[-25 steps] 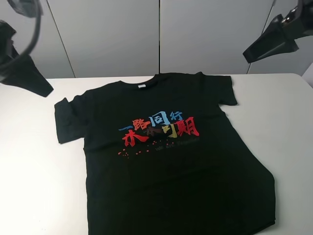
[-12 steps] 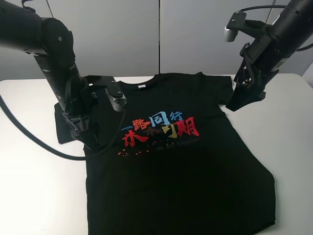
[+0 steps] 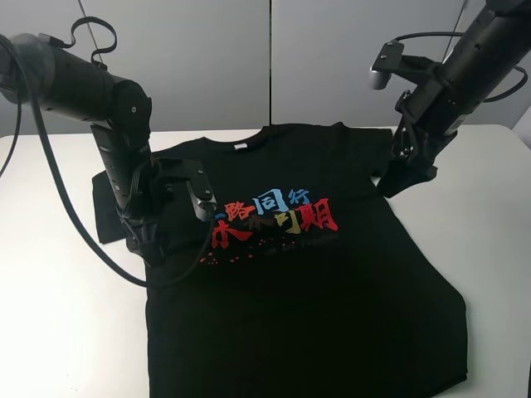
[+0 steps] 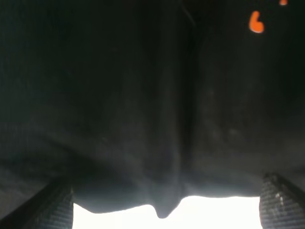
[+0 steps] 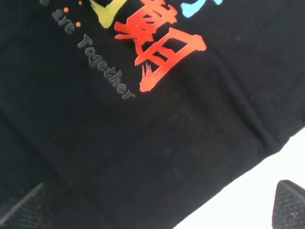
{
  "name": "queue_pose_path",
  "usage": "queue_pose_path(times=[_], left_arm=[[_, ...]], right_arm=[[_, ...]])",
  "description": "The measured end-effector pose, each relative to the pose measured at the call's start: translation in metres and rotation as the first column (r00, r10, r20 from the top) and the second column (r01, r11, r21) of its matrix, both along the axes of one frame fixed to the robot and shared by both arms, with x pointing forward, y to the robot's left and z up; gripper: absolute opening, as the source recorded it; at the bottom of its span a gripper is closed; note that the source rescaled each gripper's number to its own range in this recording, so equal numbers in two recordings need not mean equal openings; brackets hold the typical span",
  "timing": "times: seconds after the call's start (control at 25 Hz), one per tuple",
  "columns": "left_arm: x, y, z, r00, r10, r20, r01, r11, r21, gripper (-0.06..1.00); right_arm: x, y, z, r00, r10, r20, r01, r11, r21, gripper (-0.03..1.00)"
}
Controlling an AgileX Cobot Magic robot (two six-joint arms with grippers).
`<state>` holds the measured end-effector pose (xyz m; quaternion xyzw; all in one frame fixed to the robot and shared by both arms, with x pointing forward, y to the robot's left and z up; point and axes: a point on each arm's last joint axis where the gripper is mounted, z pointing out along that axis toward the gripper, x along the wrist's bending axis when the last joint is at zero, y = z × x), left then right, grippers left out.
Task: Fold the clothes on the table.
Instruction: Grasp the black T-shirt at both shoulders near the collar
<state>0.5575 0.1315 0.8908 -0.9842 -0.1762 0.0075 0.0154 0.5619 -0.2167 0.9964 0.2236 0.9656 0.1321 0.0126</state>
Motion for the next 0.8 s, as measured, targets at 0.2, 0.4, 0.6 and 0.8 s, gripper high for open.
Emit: queue_pose_path(times=[0.2, 0.4, 0.6, 0.8], left_arm=[[0.001, 0.000, -0.008, 1.000, -0.001, -0.011, 0.002, 1.000, 0.007, 1.00], [-0.001, -0.001, -0.011, 0.999, 0.013, -0.037, -0.013, 1.000, 0.004, 1.00], [-0.002, -0.001, -0.011, 0.999, 0.013, -0.043, -0.013, 1.000, 0.007, 1.00], [-0.002, 0.000, -0.014, 0.999, 0.008, -0.047, -0.007, 1.000, 0.017, 1.00]], right_arm=[[0.004, 0.001, -0.007, 1.000, 0.027, 0.006, -0.027, 1.000, 0.002, 1.00], [0.007, 0.003, -0.016, 0.999, 0.042, -0.015, -0.041, 0.999, 0.017, 1.00], [0.008, 0.006, -0.024, 0.997, 0.067, -0.030, -0.066, 0.997, 0.042, 1.00], [0.010, 0.008, -0.031, 0.992, 0.123, -0.035, -0.121, 0.991, 0.051, 1.00]])
